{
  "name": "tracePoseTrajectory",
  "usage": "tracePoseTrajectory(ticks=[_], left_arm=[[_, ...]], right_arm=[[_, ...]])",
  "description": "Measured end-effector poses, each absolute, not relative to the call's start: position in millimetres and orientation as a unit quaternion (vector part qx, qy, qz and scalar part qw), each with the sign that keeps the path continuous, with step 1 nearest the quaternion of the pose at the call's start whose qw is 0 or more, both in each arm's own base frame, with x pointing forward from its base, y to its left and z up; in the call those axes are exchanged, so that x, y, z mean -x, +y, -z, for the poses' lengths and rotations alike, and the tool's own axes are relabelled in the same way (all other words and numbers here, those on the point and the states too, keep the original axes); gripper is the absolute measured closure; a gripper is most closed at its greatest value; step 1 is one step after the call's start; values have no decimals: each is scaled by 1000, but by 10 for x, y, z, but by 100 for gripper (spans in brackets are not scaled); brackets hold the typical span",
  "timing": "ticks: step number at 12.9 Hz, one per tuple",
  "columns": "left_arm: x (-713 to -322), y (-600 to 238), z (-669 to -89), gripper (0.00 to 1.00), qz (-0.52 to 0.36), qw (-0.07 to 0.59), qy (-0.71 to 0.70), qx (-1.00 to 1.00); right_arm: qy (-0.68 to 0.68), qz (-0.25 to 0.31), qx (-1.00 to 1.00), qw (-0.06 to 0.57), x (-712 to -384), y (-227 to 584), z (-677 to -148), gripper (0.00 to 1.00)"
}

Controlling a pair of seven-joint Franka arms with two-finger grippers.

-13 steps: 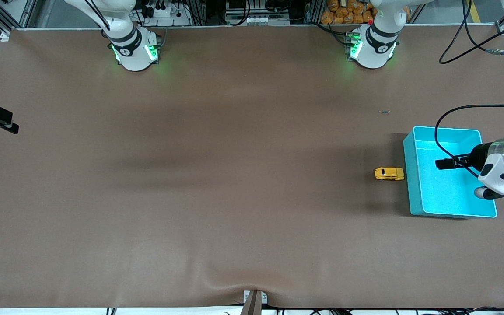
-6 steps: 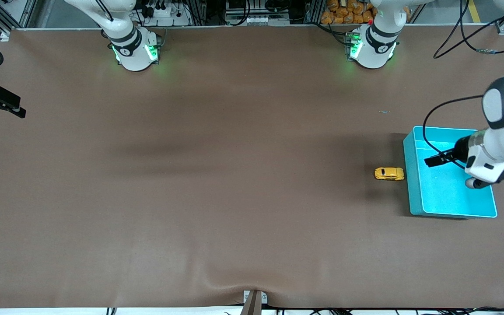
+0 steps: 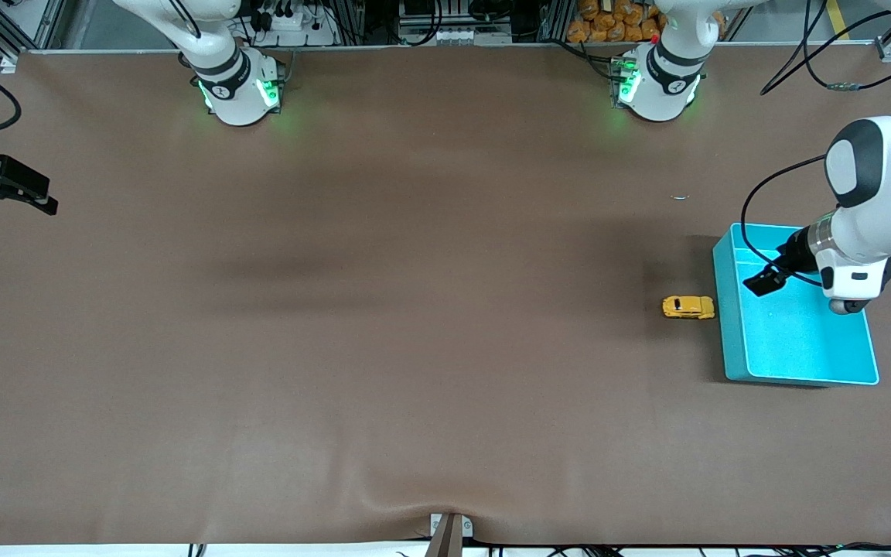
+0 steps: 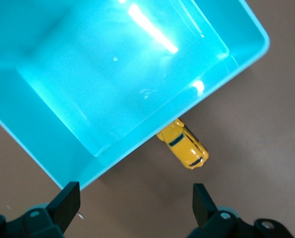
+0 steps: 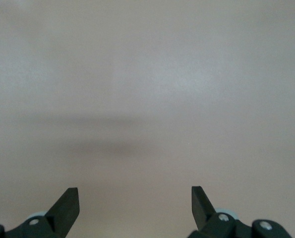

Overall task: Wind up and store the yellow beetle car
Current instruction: 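Lower the left gripper to the car beside the teal bin, then close the left gripper on the yellow car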

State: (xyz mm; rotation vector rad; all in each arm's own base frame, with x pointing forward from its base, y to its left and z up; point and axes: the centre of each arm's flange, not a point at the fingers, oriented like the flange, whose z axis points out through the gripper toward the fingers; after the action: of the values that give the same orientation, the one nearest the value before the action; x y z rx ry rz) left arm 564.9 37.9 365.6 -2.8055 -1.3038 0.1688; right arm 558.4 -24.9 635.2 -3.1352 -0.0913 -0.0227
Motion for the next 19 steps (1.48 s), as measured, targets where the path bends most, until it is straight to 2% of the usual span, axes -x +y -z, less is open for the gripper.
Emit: tracePoseTrajectory(ticks=[6,12,19], left_arm=[[-5642,448,-3527,0,-42,21,-538,842],[-5816,75,-3111,0,-21,3,-636,771],[-5854,-140,-2676,0,-31,5,-670,742]], right_arm=[[-31,11,999,2,-5599,-129,-6349,0],[-31,7,999,3,-5590,-120,-6342,0],[-35,-5,999,3,-5561,-76,-6326,0]])
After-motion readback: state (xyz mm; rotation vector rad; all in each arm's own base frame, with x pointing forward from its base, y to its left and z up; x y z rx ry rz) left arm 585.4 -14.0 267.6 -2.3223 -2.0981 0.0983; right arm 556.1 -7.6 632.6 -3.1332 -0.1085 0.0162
